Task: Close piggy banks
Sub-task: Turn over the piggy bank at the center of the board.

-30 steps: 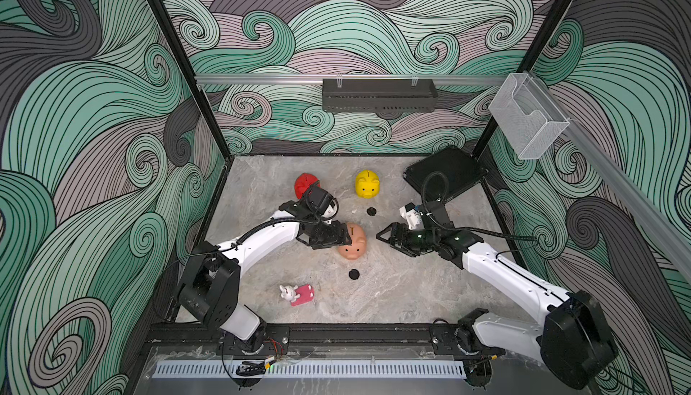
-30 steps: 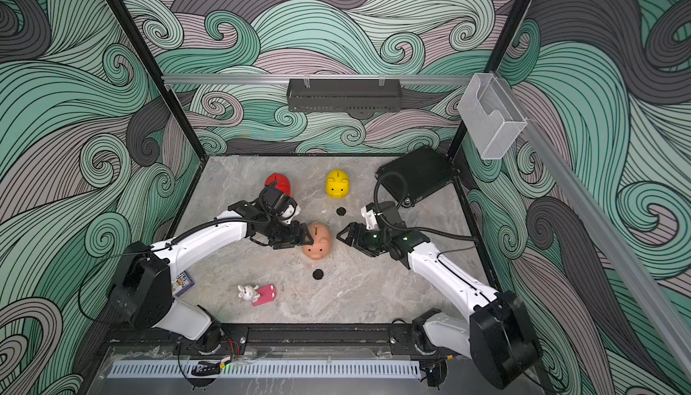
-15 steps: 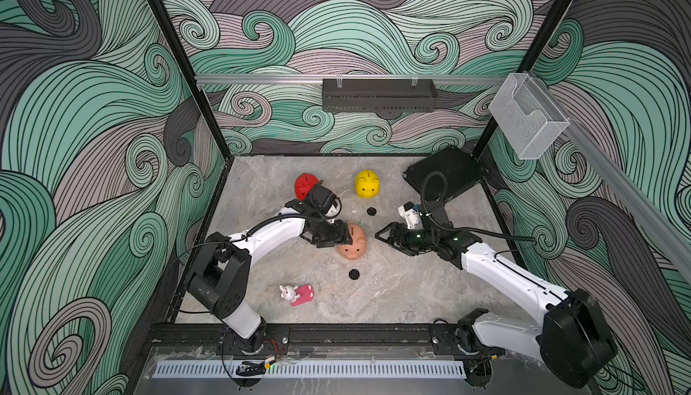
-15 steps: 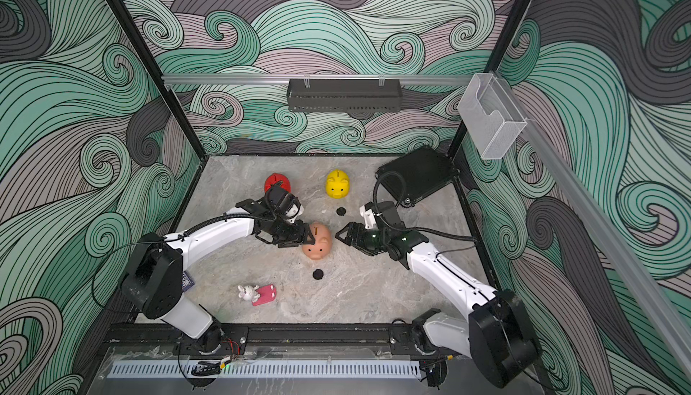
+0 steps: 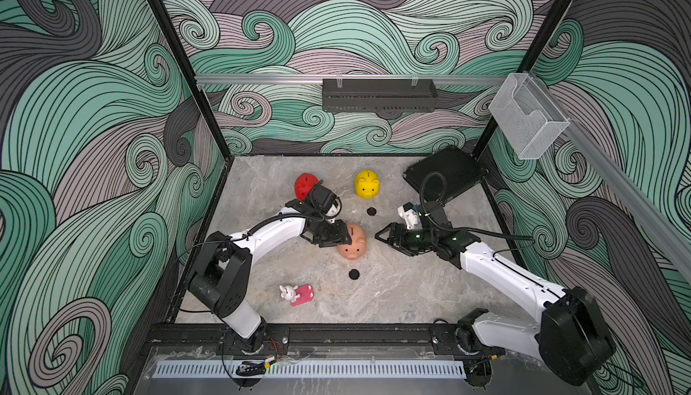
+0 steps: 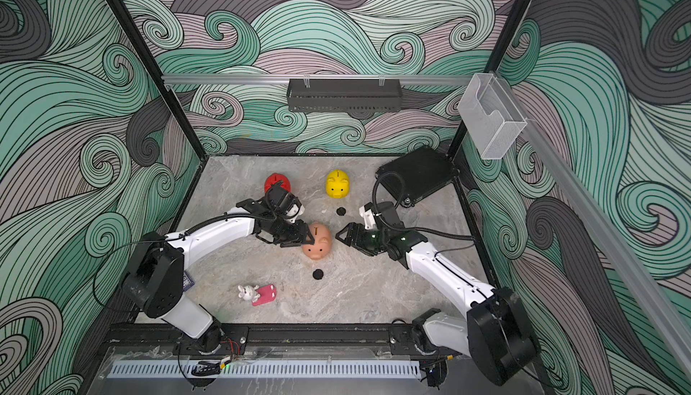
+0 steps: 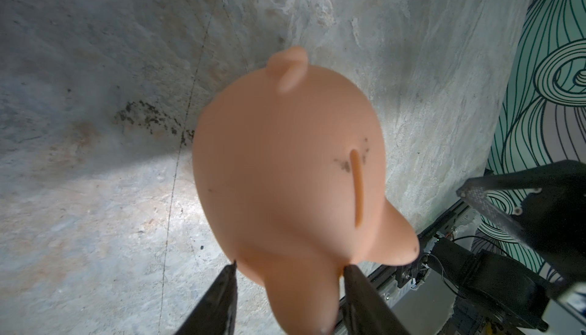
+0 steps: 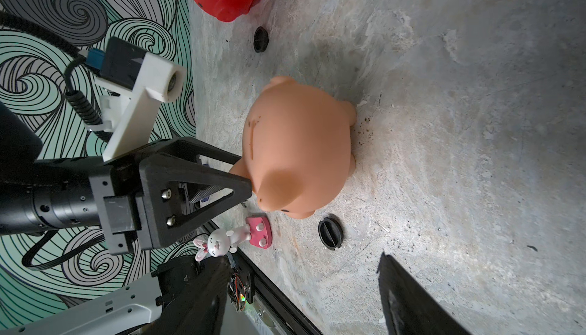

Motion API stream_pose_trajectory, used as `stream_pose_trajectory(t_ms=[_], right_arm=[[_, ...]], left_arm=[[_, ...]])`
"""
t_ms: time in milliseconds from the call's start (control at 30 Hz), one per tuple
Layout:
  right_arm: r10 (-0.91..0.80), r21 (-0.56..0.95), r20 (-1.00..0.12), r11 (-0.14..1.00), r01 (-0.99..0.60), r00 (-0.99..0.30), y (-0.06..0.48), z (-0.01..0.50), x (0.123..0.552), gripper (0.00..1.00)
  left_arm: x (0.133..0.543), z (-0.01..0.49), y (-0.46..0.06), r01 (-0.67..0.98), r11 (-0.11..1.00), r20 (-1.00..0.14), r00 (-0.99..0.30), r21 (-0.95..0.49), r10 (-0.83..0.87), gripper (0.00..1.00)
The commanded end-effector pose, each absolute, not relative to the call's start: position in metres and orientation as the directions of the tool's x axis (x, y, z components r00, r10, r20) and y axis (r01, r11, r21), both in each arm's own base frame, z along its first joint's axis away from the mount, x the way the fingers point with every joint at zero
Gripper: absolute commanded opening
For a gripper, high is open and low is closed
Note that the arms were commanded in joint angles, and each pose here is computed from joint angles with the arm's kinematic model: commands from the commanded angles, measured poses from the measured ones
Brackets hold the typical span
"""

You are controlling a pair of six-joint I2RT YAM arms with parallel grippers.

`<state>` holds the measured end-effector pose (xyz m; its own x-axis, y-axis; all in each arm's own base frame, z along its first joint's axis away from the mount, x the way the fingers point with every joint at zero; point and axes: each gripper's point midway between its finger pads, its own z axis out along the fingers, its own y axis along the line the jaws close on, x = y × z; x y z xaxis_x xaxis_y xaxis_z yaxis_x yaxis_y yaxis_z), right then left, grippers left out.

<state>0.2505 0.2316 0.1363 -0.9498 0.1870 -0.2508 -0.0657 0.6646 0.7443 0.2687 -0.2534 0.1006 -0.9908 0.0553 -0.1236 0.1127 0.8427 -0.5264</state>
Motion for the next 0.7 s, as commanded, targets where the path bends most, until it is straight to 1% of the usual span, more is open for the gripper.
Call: stream_pose_trajectory(t_ms=[0, 233, 333, 433, 667], right_arm=[[0.186, 0.744, -0.253, 0.664, -0.068, -0.949, 0.234, 0.133, 0.251, 0.75], [0.178, 0.742, -0.246, 0.668, -0.067, -0.953, 0.235, 0.129, 0.249, 0.75], [0.175, 0.74, -0.247, 0.669, -0.069, -0.953, 0.235, 0.128, 0.249, 0.75], [0.173, 0.74, -0.246, 0.669, -0.07, -0.954, 0.236, 0.127, 0.249, 0.75], [0.171, 0.739, -0.246, 0.67, -0.07, -0.954, 0.237, 0.126, 0.25, 0.75]], left_arm=[[0.275, 0.107, -0.256, 0.117, 0.828, -0.138, -0.989, -0.549, 0.049, 0.53], [0.274, 0.102, -0.253, 0.102, 0.823, -0.121, -0.992, -0.559, 0.041, 0.46], [0.273, 0.101, -0.253, 0.086, 0.806, -0.105, -0.994, -0.586, 0.029, 0.44], [0.271, 0.099, -0.254, 0.074, 0.787, -0.088, -0.996, -0.612, 0.026, 0.4], [0.267, 0.094, -0.249, 0.055, 0.773, -0.066, -0.998, -0.632, 0.017, 0.35]])
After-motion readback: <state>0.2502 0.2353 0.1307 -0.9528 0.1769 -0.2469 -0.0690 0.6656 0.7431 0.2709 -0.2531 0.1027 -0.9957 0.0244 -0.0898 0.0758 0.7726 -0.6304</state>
